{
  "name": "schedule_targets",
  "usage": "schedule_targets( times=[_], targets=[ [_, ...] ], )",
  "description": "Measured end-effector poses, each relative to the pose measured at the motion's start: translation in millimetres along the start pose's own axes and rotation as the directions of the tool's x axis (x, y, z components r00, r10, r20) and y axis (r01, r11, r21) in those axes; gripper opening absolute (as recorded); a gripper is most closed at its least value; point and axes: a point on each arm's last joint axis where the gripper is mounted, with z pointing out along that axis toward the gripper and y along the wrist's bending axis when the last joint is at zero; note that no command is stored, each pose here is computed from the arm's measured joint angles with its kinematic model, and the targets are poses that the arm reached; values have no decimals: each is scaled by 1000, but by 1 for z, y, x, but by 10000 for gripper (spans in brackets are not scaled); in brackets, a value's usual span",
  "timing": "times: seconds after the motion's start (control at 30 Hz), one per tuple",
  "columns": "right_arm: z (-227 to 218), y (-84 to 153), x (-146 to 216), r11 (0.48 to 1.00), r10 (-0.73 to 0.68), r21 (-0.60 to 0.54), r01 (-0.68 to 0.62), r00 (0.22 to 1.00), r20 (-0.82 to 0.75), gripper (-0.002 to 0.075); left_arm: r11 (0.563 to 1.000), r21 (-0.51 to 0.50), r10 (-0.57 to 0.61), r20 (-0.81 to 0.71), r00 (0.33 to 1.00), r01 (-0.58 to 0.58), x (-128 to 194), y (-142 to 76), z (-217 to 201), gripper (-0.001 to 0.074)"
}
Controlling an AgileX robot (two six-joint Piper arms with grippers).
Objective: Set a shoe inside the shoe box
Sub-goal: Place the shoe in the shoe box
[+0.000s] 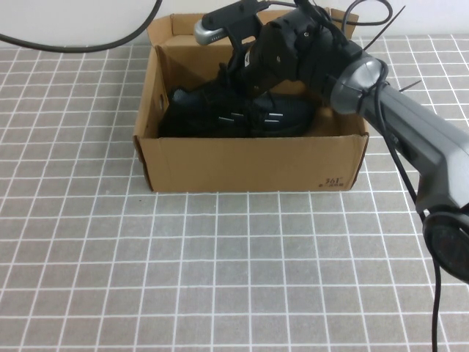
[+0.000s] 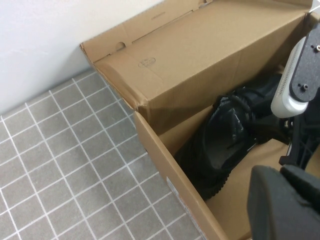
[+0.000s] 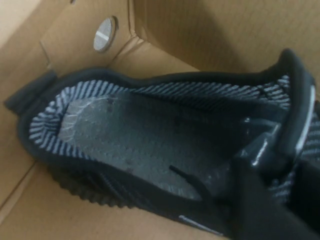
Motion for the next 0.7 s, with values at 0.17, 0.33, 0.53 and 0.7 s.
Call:
schedule_targets(
  times=[0.17,0.33,0.53,0.7],
  targets=[
    [0,0,-1,1000,0,-1,0,1000,6,16,1000,0,2,0,1000,-2,0,0,0,1],
    [0,0,-1,1000,1,-2,-1,1000,6,-3,1000,0,6,0,1000,-6,0,0,0,1],
    [-10,0,-5,1000,1,-1,-1,1000,8,-4,1000,15,4,10,1000,-4,-1,-1,0,1],
    [-23,0,-12,1000,-1,4,1,1000,28,-5,998,57,-5,37,999,3,-3,-5,0,1]
  ],
)
